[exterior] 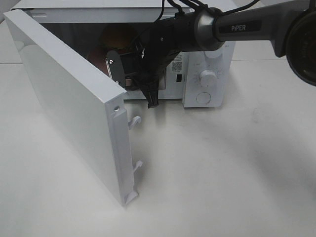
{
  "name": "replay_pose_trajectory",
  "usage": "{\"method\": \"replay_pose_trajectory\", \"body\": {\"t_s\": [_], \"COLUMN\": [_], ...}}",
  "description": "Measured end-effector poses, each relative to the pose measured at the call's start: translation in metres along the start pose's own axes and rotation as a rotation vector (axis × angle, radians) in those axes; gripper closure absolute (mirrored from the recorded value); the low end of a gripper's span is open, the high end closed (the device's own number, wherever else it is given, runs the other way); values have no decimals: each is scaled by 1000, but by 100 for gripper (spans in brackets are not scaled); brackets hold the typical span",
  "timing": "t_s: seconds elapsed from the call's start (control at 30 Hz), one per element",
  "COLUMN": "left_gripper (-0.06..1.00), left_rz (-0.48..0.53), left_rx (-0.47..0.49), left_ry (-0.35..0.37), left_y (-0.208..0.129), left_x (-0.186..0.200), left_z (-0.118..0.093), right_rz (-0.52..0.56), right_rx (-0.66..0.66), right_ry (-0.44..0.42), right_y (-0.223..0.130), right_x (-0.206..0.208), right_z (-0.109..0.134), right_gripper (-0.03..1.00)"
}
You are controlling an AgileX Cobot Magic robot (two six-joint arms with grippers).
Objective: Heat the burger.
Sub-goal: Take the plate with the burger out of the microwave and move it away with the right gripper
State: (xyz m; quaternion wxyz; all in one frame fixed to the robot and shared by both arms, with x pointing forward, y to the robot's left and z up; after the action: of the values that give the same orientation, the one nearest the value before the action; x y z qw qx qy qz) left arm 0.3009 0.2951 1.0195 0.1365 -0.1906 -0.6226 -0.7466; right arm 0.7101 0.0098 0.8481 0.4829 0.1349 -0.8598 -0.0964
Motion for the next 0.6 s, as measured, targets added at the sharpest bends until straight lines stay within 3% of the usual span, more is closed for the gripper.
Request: {"method": "replay_pose_trajectory", "body": {"t_s": [0.6], "left_gripper": [-5], "left_rz": [0], "left_rx": [0], "left_ry": [0], "left_y": [0], "left_x": [0], "left_z": [0], "right_rz": [9], "right_rx": [90], "right_ry": [103], "right_y": [0], "right_x": [29], "right_z": [13], "right_gripper": [88]}}
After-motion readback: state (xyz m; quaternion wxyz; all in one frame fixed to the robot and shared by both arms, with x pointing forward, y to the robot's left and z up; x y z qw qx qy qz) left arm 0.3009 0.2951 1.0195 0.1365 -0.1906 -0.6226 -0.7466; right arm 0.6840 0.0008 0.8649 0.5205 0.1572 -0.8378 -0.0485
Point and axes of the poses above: a point on each arm's last joint axis where the gripper is mounted, x pointing back along that axis away from the gripper, z along the wrist's bending axis when the last joint is at zero, y = z × x, the point moved 8 cm from there along -x, pointing out along that axis toward the gripper, and after that the axes turned 13 degrees about -x, right-handed, at the moved point
